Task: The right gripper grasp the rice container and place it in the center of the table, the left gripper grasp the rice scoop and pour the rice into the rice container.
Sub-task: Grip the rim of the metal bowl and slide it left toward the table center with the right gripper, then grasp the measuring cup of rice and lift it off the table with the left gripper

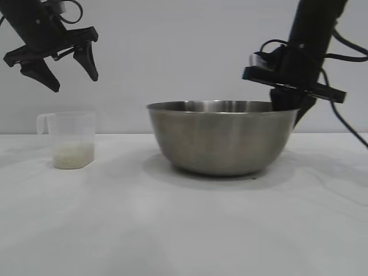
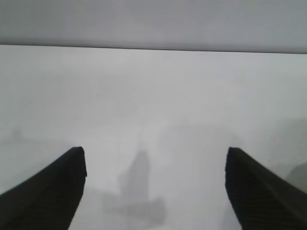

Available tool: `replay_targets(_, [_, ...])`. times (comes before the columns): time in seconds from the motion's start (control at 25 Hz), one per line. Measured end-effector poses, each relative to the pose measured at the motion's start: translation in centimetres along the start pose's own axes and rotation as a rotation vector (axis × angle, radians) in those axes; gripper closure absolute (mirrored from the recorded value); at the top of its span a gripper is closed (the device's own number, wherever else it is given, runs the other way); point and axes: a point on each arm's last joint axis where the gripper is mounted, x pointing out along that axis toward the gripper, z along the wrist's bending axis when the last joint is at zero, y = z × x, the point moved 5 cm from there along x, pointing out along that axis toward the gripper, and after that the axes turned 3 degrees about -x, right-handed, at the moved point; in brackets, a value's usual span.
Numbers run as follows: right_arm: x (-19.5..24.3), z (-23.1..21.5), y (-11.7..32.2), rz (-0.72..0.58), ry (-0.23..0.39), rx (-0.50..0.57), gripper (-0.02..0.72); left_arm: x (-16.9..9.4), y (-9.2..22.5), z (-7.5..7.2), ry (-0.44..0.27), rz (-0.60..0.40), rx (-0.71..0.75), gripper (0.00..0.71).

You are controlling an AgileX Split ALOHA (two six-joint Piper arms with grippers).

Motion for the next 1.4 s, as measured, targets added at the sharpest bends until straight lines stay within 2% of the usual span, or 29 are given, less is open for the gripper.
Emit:
replay_targets(0.32, [0.0,-0.3,0.1,0.006,0.026,-0.009,0.703,0.0,0.0,0.0,0.000,0.000,0.000,0.196])
replay_targets(0.36, [0.0,-0.3,0.1,0.006,0.026,-0.009,0.650,0.0,0.0,0.0,0.000,0.000,0.000,0.196])
replay_targets(0.4, [0.0,-0.3,0.1,0.006,0.026,-0.009,0.650,0.0,0.0,0.0,0.000,0.000,0.000,0.196])
replay_targets(0.56, [0.0,-0.3,0.1,0.006,0.026,-0.009,0.370,0.0,0.0,0.0,0.000,0.000,0.000,0.196])
replay_targets(0.68, [-0.7,-0.1,0.0,-0.011,0.027,-0.013,0.246,0.0,0.0,0.0,-0.002,0.000,0.004,0.196])
replay_targets(0.8, [-2.7,0.5,-0.1,-0.054,0.032,-0.025,0.257,0.0,0.1,0.0,-0.001,0.009,0.007,0.196])
replay_targets(0.84, [-3.4,0.6,0.0,-0.066,0.038,-0.031,0.215,0.0,0.2,0.0,0.000,0.011,0.007,0.196])
replay_targets(0.88, [-4.3,0.8,0.0,-0.084,0.046,-0.038,0.231,0.0,0.2,0.0,0.001,0.016,0.007,0.196])
replay_targets(1.08, [-8.0,0.4,0.4,-0.143,0.118,-0.061,0.231,0.0,0.3,0.0,0.003,0.022,0.007,0.196])
replay_targets(1.4, [-13.4,-4.8,1.8,-0.242,0.188,0.068,0.231,0.0,0.4,0.1,-0.004,0.026,0.033,0.196])
